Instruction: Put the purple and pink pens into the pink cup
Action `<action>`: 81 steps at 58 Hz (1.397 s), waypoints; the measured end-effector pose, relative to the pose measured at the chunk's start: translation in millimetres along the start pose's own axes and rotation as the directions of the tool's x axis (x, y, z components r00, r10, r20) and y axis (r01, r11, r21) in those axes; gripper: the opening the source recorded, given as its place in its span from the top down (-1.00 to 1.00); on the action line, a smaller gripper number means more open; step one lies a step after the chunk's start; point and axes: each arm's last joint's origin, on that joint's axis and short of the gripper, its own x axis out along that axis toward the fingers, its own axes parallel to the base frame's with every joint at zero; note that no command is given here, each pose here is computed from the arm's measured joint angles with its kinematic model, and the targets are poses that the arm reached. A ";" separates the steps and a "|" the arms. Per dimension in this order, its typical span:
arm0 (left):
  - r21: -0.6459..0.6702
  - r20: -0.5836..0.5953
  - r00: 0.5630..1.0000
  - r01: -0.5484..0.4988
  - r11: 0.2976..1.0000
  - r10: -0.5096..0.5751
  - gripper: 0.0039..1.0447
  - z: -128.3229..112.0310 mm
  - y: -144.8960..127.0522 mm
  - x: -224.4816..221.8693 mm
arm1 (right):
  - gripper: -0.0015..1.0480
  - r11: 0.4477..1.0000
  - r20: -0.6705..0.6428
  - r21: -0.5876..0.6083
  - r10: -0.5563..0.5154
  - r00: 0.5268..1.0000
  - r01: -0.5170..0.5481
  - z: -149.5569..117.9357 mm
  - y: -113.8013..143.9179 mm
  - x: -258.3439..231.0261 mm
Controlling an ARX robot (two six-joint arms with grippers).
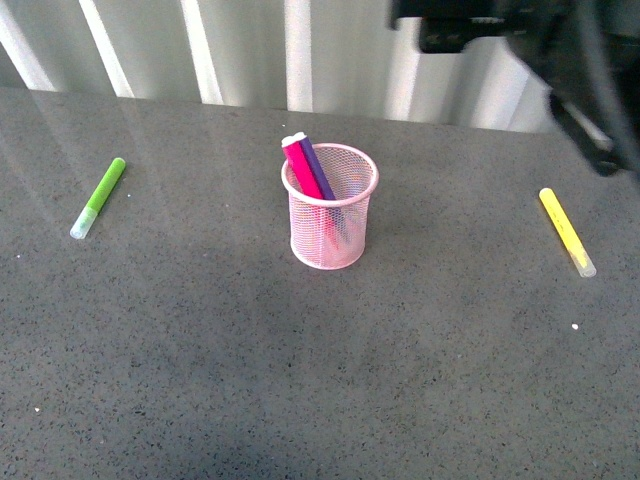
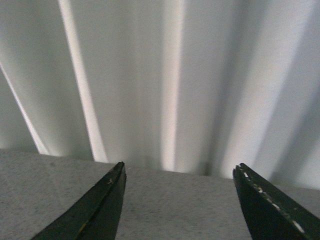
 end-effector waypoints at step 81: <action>0.000 0.000 1.000 0.001 1.000 -0.001 -0.88 0.1 0.0 0.0 | 0.93 0.999 0.009 -0.010 -0.040 0.999 0.040 5.8 -120.9 -193.9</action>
